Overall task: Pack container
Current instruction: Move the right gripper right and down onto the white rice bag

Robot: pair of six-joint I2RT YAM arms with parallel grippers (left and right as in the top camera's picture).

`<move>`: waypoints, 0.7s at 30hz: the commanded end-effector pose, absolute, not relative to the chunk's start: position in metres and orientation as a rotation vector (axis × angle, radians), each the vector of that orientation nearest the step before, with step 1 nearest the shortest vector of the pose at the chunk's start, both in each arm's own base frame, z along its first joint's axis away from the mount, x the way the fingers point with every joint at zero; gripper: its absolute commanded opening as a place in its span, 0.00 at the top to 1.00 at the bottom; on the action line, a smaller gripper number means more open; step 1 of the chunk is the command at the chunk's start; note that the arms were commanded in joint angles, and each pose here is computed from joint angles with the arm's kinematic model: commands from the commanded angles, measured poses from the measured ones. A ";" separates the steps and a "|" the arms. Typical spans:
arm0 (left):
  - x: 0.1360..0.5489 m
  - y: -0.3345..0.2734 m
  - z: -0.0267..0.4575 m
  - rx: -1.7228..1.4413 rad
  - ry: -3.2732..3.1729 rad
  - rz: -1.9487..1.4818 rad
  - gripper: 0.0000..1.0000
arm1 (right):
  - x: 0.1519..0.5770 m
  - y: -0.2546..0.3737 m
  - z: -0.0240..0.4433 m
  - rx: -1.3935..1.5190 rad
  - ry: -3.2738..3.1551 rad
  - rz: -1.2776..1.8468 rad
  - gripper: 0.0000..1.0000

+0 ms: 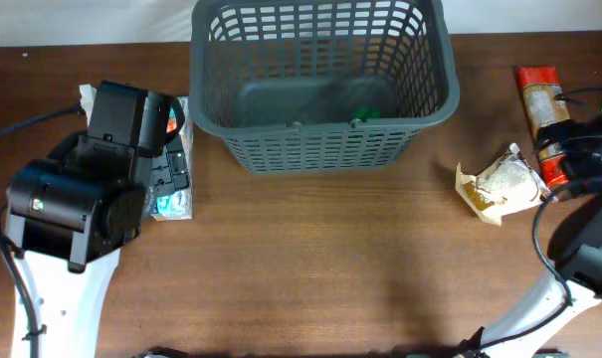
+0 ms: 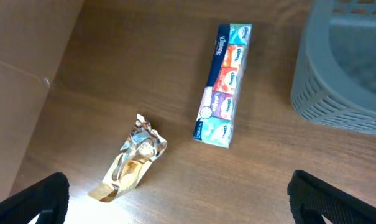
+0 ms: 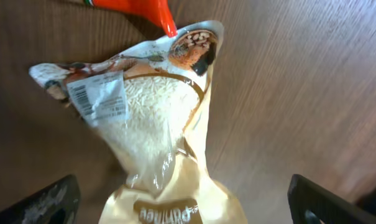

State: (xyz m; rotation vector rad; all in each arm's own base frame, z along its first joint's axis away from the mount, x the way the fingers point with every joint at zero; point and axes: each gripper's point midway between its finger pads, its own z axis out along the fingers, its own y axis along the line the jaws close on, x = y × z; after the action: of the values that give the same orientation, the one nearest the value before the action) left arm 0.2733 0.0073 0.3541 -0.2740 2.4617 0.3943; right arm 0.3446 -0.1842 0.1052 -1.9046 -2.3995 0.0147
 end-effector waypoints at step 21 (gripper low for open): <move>0.267 0.009 0.348 -0.285 2.498 0.401 0.01 | 0.355 -0.153 0.051 -1.879 -2.477 0.204 0.01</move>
State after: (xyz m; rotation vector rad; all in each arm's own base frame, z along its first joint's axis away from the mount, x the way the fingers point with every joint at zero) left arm 0.2670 0.0091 0.3505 -0.2656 2.4910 0.4127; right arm 0.3593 -0.1549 0.0508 -1.8680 -2.4856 0.2106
